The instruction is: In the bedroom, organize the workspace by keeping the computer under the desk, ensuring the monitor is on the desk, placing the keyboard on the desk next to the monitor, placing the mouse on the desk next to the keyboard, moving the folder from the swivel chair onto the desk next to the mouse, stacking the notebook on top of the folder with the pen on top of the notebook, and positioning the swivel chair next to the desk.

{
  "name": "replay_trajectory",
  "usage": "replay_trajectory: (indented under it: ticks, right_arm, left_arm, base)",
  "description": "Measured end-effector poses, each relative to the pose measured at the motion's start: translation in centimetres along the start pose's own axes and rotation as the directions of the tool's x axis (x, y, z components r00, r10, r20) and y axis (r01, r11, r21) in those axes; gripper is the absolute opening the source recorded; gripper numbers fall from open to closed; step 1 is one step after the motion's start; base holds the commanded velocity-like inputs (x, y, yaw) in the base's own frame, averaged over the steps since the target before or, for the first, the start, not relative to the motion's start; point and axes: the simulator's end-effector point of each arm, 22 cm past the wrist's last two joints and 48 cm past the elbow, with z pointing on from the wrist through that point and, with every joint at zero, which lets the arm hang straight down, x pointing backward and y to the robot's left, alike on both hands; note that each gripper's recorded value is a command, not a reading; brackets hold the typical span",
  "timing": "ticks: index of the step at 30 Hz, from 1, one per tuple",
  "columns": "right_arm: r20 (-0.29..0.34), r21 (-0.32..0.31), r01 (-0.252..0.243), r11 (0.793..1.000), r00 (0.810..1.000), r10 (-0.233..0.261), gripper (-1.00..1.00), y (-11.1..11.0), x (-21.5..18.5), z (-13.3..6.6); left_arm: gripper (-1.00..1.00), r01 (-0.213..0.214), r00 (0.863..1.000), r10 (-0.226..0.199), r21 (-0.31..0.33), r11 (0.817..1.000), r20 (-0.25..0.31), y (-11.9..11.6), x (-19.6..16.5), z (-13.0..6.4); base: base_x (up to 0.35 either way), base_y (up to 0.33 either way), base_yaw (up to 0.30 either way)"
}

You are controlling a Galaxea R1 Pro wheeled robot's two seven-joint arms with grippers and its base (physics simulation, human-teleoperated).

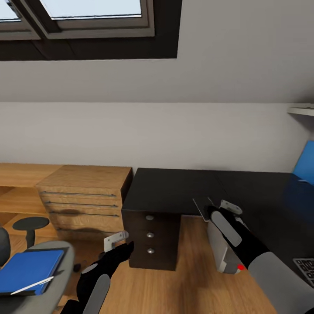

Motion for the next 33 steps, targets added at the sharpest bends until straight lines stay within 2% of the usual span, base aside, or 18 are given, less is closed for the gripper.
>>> replay_trajectory:
  ticks: [3,7,8,10,11,14,21,28,33]
  right_arm:
    - [0.017,0.054,-0.04,0.998,0.999,0.039,-1.0,-1.5,0.1,0.6]
    - [0.074,0.154,-0.132,0.979,0.99,0.122,-1.0,-4.4,0.0,1.3]
    - [0.101,0.199,-0.172,0.965,0.983,0.154,-1.0,-5.8,0.1,1.5]
    - [0.121,0.238,-0.201,0.95,0.977,0.176,-1.0,-7.0,0.3,1.6]
    - [0.138,0.271,-0.225,0.936,0.971,0.194,-1.0,-7.9,0.4,1.5]
    - [0.161,0.295,-0.275,0.915,0.958,0.236,-1.0,-8.9,0.2,1.6]
    - [0.165,0.293,-0.297,0.909,0.952,0.258,-1.0,-9.2,0.0,1.7]
    - [0.169,0.283,-0.301,0.911,0.95,0.261,-1.0,-9.2,-0.1,1.8]
    - [0.149,0.278,-0.275,0.92,0.959,0.242,-1.0,-9.7,1.0,2.9]
  left_arm:
    - [1.0,0.0,1.0,0.0,0.0,1.0,0.0,0.0,0.0,0.0]
    - [1.0,0.0,1.0,0.0,0.0,1.0,0.0,0.0,0.0,0.0]
    - [1.0,0.0,1.0,0.0,0.0,1.0,0.0,0.0,0.0,0.0]
    - [1.0,0.0,1.0,0.0,0.0,1.0,0.0,0.0,0.0,0.0]
    - [1.0,0.0,1.0,0.0,0.0,1.0,0.0,0.0,0.0,0.0]
    - [1.0,0.0,1.0,0.0,0.0,1.0,0.001,0.0,0.0,0.0]
    - [1.0,0.0,1.0,0.0,-0.001,1.0,0.002,0.0,0.0,0.0]
    - [1.0,-0.001,1.0,0.001,-0.001,1.0,0.004,0.0,-0.1,-0.1]
    - [1.0,-0.001,1.0,0.001,0.0,1.0,0.004,0.0,-0.1,-0.1]
  base:
    - [0.0,0.0,-0.295]
    - [0.0,0.0,-0.295]
    - [0.0,0.0,-0.296]
    - [0.0,0.0,-0.296]
    - [0.0,0.0,-0.296]
    - [0.0,0.0,-0.295]
    - [0.026,0.0,-0.218]
    - [0.294,0.0,-0.009]
    - [0.321,0.0,0.0]
